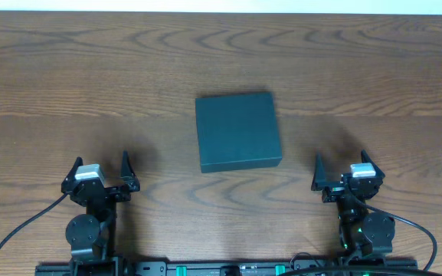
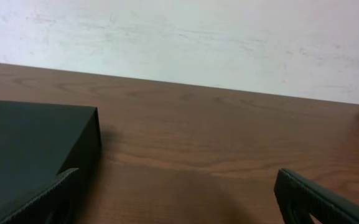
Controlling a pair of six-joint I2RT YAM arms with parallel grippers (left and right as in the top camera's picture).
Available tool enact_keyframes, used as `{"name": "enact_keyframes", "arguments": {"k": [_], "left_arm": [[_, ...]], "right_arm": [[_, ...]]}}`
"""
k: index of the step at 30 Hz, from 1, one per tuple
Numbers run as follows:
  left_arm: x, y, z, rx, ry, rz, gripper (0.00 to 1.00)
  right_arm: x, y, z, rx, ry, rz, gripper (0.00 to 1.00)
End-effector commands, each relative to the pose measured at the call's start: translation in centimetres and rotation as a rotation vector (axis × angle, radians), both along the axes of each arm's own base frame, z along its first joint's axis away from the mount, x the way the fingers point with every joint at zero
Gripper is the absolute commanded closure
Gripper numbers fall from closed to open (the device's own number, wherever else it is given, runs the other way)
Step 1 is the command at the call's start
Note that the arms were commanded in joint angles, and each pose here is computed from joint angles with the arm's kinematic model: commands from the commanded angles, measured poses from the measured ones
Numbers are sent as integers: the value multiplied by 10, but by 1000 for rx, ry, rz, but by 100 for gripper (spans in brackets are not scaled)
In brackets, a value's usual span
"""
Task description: Pack container
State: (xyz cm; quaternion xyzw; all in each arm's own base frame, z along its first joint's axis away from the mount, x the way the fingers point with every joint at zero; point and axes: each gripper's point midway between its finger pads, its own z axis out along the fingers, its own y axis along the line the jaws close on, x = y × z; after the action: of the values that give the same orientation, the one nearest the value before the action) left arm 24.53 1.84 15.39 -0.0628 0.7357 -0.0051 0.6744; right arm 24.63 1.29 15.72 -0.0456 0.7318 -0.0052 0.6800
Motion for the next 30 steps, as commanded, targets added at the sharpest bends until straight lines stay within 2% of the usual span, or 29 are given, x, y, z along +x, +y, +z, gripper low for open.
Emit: {"name": "enact_keyframes", "arguments": {"k": [1,30], "left_arm": [[-1,-5,-11,69,43,-37,2],[-1,-5,-15,71,62,-35,1]], "right_arm": [[0,-3,0,-12,-4,-7,1],[0,-3,0,-13,-4,-7,1]]}}
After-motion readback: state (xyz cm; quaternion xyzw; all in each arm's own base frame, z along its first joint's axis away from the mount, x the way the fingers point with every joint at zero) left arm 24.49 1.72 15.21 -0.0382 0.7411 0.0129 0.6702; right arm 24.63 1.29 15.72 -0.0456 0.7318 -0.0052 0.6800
